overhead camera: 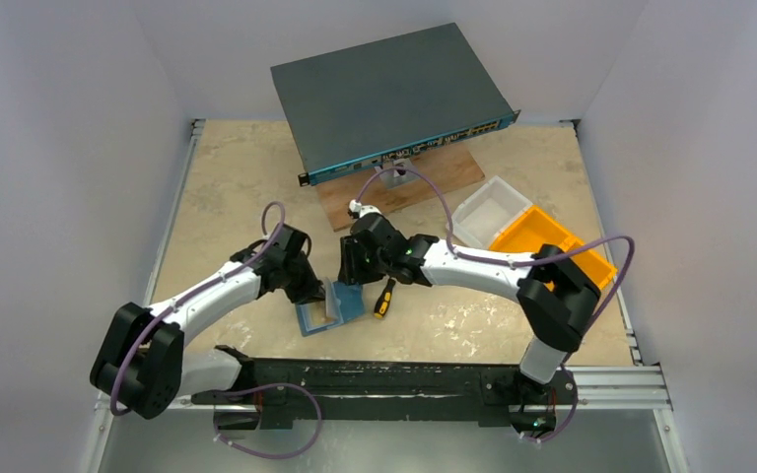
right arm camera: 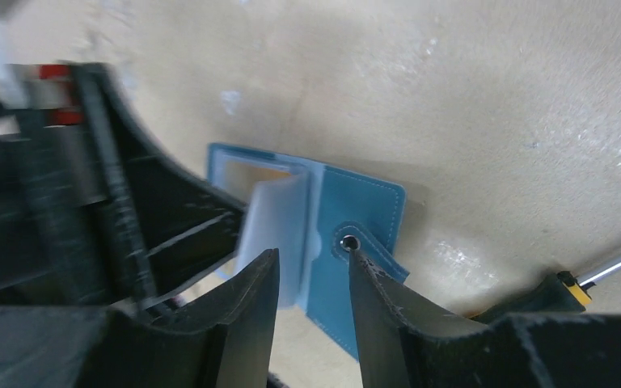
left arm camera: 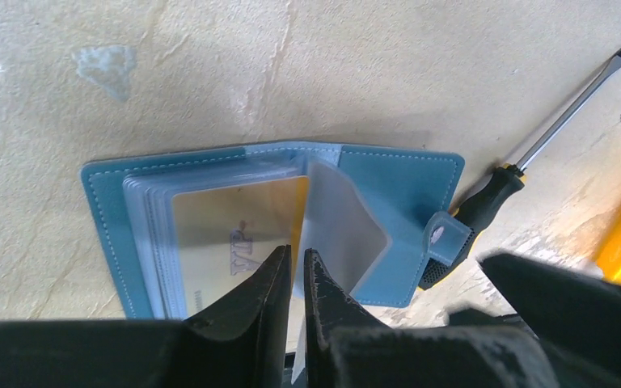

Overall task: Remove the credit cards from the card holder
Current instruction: Open the card holder at the center of the board.

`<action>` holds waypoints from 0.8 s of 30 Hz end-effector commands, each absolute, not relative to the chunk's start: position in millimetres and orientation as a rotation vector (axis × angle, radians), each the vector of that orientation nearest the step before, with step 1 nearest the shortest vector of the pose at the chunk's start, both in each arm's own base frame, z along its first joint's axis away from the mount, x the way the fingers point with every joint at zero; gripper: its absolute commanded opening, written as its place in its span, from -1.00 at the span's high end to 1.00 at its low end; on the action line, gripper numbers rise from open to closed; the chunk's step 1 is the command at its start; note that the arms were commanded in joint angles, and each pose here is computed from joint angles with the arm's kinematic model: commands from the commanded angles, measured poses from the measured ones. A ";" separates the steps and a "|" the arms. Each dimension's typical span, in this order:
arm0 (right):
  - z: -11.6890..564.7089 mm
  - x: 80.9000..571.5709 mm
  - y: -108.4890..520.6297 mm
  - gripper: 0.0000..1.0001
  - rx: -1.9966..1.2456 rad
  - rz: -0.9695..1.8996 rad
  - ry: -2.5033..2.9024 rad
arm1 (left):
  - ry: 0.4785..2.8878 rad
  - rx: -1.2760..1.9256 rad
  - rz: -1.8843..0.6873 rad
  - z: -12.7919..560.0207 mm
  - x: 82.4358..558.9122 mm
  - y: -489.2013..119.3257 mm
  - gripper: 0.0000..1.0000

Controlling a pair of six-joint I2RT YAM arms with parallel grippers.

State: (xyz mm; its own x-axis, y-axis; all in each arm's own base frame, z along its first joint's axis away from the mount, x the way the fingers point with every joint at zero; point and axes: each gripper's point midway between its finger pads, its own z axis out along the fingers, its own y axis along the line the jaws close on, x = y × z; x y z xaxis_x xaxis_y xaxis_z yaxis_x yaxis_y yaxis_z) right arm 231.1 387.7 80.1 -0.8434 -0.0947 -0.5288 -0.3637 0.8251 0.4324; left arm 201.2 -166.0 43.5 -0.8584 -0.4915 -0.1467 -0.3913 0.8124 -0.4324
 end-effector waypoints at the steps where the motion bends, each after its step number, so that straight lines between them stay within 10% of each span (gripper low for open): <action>1: 133.3 242.0 387.6 0.25 -0.296 0.787 2.388 | 2.706 -0.662 -0.671 59.3 217.6 -184.7 0.78; 24: 105.8 194.7 387.7 0.86 -0.374 0.976 2.446 | 2.831 -0.655 -0.636 26.4 218.6 -219.7 0.79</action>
